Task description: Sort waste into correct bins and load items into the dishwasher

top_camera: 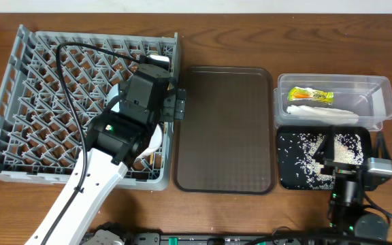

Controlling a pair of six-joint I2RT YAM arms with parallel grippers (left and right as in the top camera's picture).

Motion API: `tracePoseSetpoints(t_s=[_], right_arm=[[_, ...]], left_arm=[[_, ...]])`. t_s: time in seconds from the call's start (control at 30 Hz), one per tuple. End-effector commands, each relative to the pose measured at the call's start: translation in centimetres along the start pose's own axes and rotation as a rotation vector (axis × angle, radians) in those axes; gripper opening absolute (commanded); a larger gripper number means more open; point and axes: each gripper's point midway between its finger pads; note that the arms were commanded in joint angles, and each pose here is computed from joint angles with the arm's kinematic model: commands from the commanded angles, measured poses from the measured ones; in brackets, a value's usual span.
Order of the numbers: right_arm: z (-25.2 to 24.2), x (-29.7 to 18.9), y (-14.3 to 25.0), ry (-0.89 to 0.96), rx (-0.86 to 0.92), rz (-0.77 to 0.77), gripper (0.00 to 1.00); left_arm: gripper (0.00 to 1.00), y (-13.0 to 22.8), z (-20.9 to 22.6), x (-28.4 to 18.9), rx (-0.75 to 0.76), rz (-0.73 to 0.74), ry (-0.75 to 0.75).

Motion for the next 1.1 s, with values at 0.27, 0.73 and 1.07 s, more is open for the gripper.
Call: tracePoseSetpoints(t_s=[0.27, 0.73, 1.07], right_arm=[[-0.6, -1.0, 9.8, 0.005, -0.017, 0.277, 0.99], [-0.7, -1.3, 10.9, 0.009, -0.022, 0.322, 0.99], [-0.7, -1.3, 10.9, 0.009, -0.022, 0.322, 0.99]], left_arm=[[0.98, -0.2, 0.0, 0.0, -0.007, -0.003, 0.001], [0.98, -0.2, 0.0, 0.0, -0.007, -0.003, 0.001], [0.98, -0.2, 0.0, 0.0, -0.007, -0.002, 0.001]])
Point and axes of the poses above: each gripper's point midway between its finger pads, its own x axis out along the fingers, its own z axis along the line the jaws close on, y = z × x, and after that the axes turned 1 degree about x, right-handed
